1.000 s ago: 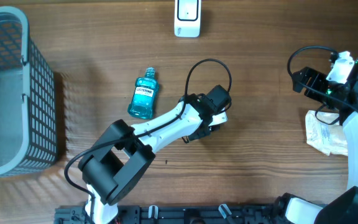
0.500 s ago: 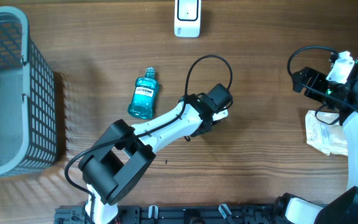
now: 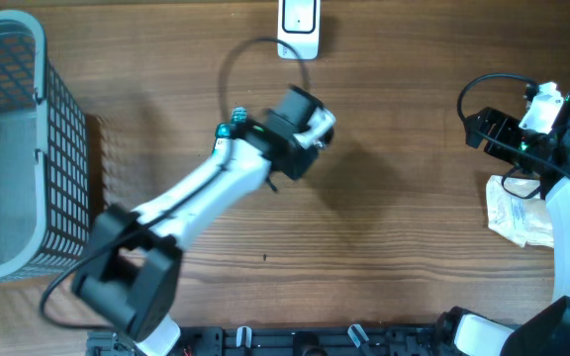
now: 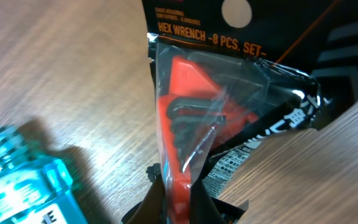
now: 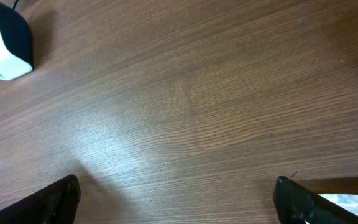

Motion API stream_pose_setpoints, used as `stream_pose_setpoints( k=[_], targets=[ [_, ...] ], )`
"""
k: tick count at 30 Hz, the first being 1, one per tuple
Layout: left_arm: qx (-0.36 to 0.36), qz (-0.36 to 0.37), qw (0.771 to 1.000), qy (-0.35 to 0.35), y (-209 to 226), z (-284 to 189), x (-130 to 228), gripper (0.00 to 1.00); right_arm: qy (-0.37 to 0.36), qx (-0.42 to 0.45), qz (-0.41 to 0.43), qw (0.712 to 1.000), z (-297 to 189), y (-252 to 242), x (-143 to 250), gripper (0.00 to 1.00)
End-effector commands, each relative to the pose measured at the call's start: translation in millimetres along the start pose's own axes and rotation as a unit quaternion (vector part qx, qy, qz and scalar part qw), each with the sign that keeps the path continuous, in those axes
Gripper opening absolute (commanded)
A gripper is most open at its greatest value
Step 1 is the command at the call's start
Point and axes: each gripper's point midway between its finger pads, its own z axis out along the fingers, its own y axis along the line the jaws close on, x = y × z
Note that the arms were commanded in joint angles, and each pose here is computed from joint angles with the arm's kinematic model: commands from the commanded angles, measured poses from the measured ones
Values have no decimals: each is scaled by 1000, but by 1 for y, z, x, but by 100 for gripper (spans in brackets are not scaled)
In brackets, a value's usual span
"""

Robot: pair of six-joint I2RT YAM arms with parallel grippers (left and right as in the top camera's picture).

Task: Scan the item barcode
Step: 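Lift the wrench pack with the left gripper toward the scanner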

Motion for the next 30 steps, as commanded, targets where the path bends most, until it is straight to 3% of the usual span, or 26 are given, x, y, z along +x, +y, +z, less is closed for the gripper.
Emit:
stream_pose_setpoints(
  k=[1, 4, 6, 8, 10, 14, 17, 24, 30],
  targets=[
    [221, -126, 962, -94, -18, -63, -43, 4, -1, -11, -9, 1000, -1, 3, -4, 100],
    [342, -166, 914, -145, -10, -105, -59, 4, 3, -11, -8, 1000, -1, 3, -2, 100],
    [430, -183, 865, -183, 3, -140, -69, 4, 6, -10, -7, 1000, -1, 3, 0, 100],
    [515, -161, 811, -226, 19, -181, -73, 4, 11, -10, -5, 1000, -1, 3, 2, 100],
    [558, -132, 779, -252, 35, -212, -72, 4, 13, -10, -4, 1000, -1, 3, 3, 100],
    [539, -116, 782, -290, 66, -228, -72, 4, 17, -10, -2, 1000, 0, 2, 6, 100],
    [510, -65, 790, -333, 77, -237, -76, 4, 27, -9, 2, 1000, 0, 2, 11, 100],
    [461, 67, 788, -403, 67, -260, -90, 4, 54, -7, 12, 998, -1, 2, 24, 100],
    [450, 106, 781, -420, 58, -271, -96, 4, 67, -7, 17, 998, -2, 2, 31, 100]
  ],
)
